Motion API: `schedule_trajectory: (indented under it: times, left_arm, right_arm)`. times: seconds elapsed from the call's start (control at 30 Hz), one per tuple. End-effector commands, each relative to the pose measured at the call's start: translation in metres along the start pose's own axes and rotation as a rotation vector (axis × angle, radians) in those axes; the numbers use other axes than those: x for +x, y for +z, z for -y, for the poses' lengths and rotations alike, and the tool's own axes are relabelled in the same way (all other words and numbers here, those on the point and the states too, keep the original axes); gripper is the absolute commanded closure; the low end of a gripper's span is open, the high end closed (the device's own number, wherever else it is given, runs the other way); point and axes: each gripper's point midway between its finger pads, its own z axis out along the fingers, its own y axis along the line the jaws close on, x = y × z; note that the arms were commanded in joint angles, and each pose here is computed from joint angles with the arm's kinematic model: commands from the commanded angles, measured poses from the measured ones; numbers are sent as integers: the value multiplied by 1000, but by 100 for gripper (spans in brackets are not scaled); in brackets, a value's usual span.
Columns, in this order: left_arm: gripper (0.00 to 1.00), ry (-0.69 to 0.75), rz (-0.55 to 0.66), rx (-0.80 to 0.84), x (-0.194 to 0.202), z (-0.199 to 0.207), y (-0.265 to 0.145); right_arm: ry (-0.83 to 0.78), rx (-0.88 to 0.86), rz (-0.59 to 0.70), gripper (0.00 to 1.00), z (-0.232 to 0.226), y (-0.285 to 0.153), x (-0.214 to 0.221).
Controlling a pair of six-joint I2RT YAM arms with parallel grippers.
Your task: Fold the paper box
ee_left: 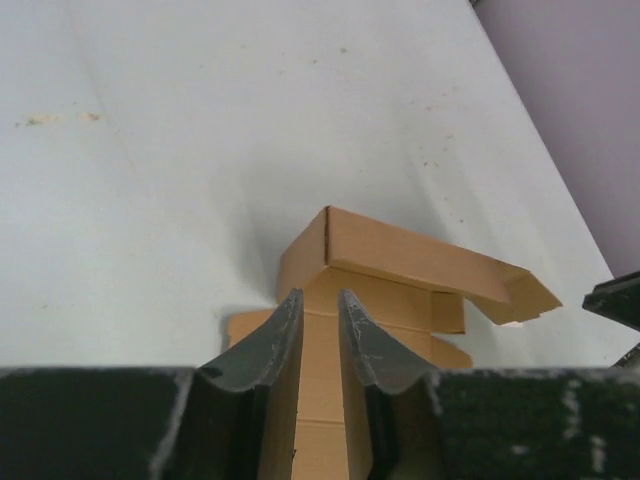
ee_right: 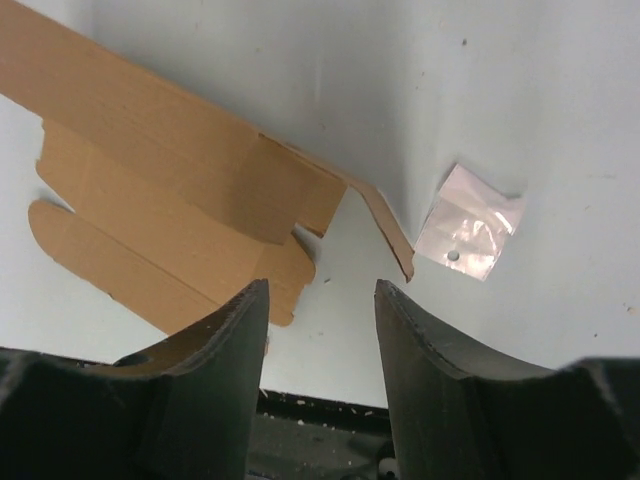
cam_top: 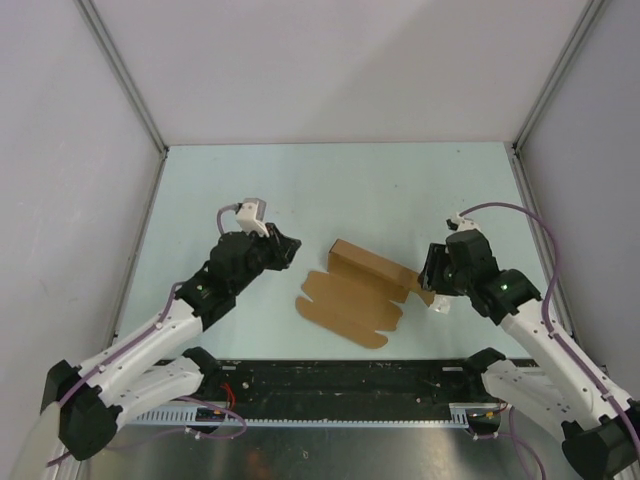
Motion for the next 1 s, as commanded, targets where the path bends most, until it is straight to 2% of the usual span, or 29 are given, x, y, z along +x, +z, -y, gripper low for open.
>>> schedule_trajectory:
  times: [0.0, 0.27, 0.37, 0.4, 0.53, 0.6, 0.73, 0.87, 0.97]
  left_arm:
    - [75, -22, -30, 13, -3, -8, 2]
    - [75, 1, -52, 14, -1, -12, 8]
    - [78, 16, -66, -8, -1, -18, 16]
    - [80, 14, -86, -29, 3, -25, 21]
    - [100, -45, -161, -87, 19, -51, 37]
    - [100, -55, -190, -119, 27, -64, 43]
    - [100, -59, -245, -129, 44, -71, 59]
    - [100, -63, -256, -119, 43, -70, 76]
    - [100, -55, -268, -105, 40, -67, 93]
  right_arm:
    - [5, -22, -37, 46, -7, -3, -1]
    - [27, -12, -32, 47, -8, 3, -13]
    - [60, -31, -15, 53, -12, -1, -16]
    - [68, -34, -17, 59, -13, -2, -15]
    - [83, -68, -51, 77, -22, -2, -9]
    - [83, -67, -62, 86, -25, 2, -6]
    - [66, -23, -110, 97, -23, 12, 6]
    - [74, 54, -115, 100, -12, 24, 9]
    - [68, 49, -115, 100, -14, 32, 8]
